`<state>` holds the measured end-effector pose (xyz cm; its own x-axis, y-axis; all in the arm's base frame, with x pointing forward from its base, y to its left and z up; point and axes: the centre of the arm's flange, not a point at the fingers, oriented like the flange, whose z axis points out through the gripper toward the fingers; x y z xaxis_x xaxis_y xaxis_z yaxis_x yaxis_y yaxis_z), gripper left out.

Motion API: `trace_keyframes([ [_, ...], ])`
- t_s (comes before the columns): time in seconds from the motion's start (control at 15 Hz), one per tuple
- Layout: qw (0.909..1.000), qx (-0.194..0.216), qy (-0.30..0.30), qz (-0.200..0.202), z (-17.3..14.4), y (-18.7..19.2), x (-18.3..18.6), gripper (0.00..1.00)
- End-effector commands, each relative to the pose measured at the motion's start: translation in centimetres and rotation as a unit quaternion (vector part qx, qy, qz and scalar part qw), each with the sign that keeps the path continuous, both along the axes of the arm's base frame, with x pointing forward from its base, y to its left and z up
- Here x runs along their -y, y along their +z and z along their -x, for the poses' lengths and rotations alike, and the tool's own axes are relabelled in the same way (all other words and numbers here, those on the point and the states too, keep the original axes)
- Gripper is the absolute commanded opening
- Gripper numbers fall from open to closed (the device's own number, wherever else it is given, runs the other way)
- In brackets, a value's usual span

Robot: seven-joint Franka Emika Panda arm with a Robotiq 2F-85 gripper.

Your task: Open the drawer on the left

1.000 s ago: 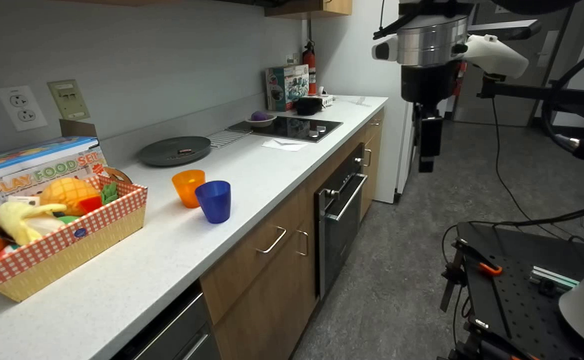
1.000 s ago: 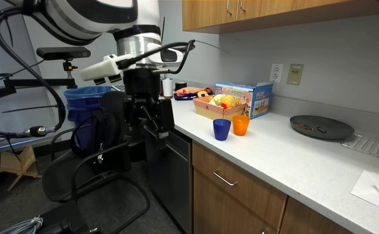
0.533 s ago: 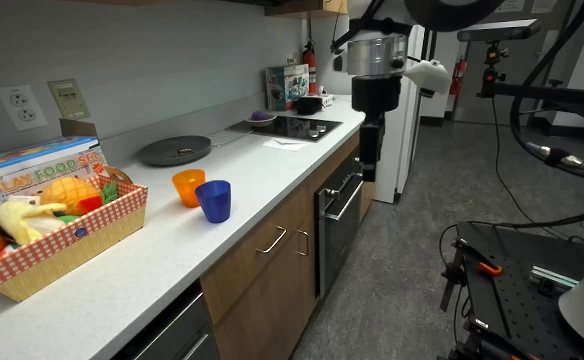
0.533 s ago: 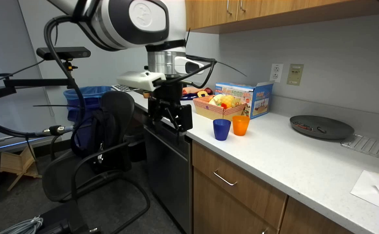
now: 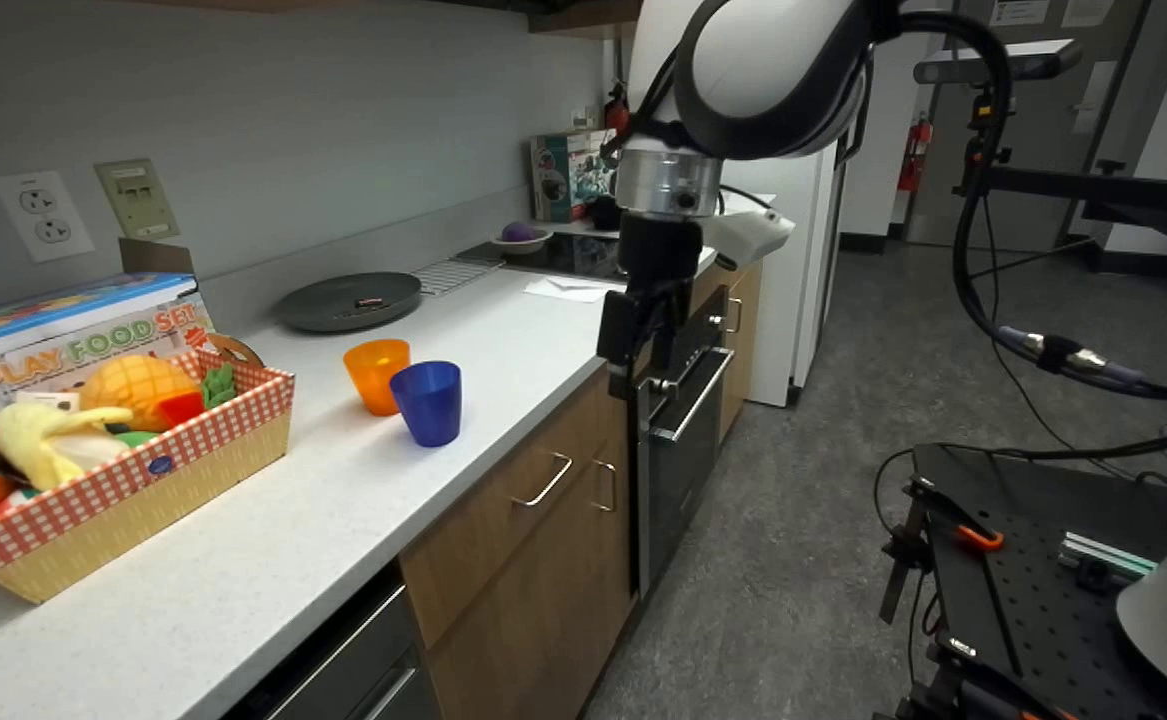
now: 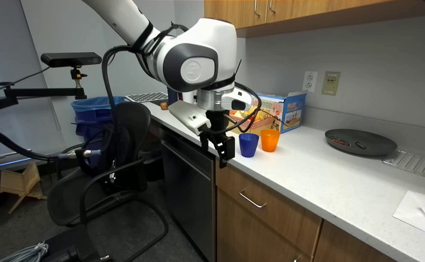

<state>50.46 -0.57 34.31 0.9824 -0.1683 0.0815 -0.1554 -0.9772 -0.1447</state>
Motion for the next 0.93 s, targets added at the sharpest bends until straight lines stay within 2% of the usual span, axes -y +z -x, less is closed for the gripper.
trace_keyframes([
  [0.0,0.9974,0.029,-0.060,-0.029,-3.5,-3.3,0.7,1.00],
  [0.2,0.9940,0.037,-0.094,-0.042,-4.2,-4.8,1.5,1.00],
  [0.27,0.9968,0.027,-0.070,-0.028,-2.5,-4.1,1.0,1.00],
  [0.6,0.9955,0.029,-0.084,-0.034,-3.3,-4.8,1.3,1.00],
  [0.67,0.9944,0.030,-0.096,-0.030,-4.2,-5.3,1.5,1.00],
  [0.87,0.9856,0.029,-0.158,-0.052,-5.3,-7.5,3.1,1.00],
])
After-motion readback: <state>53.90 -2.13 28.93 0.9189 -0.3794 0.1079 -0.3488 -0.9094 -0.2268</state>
